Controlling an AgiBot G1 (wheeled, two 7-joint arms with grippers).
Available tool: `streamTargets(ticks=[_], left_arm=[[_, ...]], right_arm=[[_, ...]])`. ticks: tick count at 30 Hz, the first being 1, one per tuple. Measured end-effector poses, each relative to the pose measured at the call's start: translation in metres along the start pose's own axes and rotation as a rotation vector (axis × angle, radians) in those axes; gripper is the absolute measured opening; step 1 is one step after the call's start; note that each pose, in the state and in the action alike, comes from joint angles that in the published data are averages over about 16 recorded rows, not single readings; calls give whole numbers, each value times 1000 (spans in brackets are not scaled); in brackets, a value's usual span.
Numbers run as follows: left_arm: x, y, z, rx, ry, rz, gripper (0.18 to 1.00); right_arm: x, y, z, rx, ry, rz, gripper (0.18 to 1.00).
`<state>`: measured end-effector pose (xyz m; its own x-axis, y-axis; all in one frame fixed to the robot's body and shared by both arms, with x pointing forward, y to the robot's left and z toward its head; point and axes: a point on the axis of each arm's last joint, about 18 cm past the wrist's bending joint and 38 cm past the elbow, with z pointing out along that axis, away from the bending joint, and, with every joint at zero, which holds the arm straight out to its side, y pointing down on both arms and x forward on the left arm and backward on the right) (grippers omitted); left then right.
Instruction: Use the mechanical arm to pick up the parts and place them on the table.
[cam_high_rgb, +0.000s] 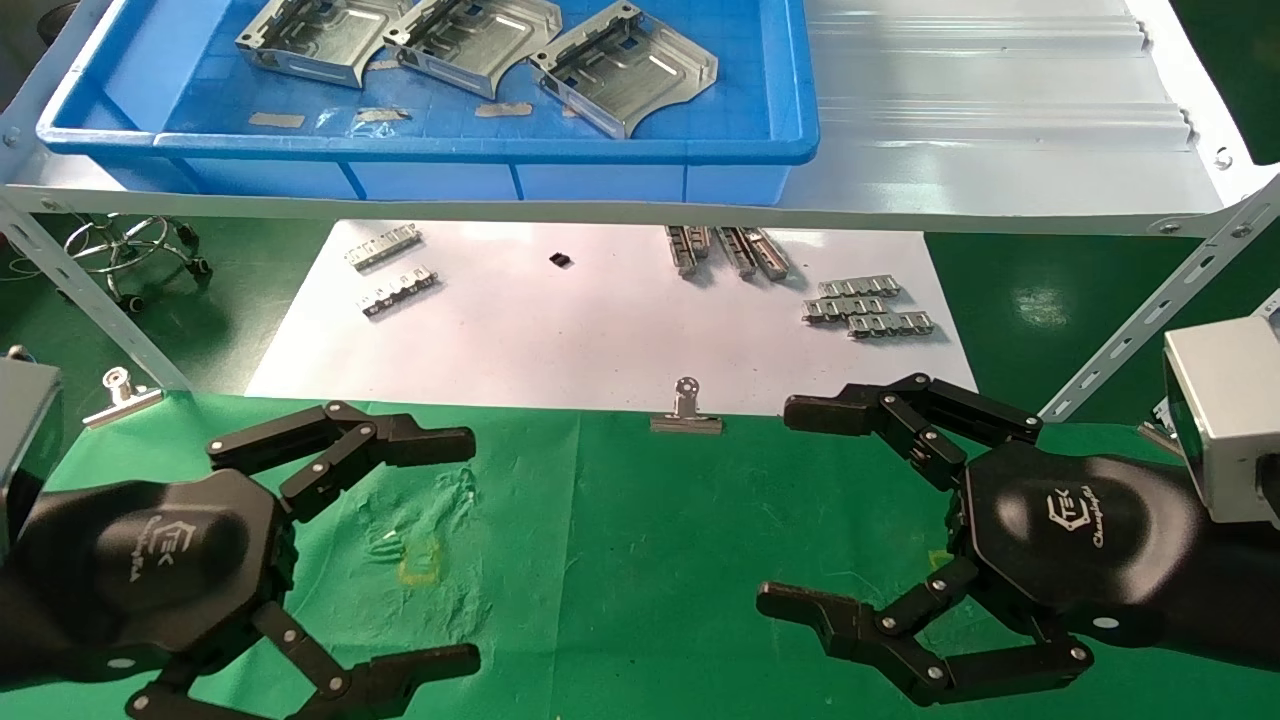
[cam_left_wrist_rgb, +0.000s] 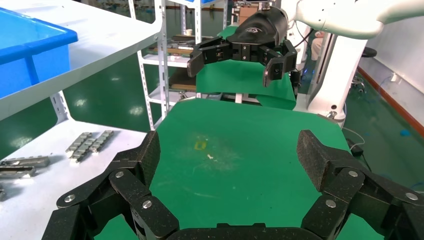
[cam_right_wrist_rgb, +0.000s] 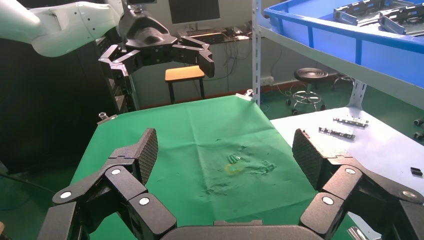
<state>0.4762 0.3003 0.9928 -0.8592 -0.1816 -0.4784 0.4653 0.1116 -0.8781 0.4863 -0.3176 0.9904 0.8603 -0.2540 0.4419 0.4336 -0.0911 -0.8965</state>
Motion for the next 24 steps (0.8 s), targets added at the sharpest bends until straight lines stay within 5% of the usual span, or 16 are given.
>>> streamTargets(ticks=[24], left_arm=[[-9, -5, 2, 19, -33, 13, 1001]], right_arm=[[0, 0, 0, 0, 0, 0, 991]])
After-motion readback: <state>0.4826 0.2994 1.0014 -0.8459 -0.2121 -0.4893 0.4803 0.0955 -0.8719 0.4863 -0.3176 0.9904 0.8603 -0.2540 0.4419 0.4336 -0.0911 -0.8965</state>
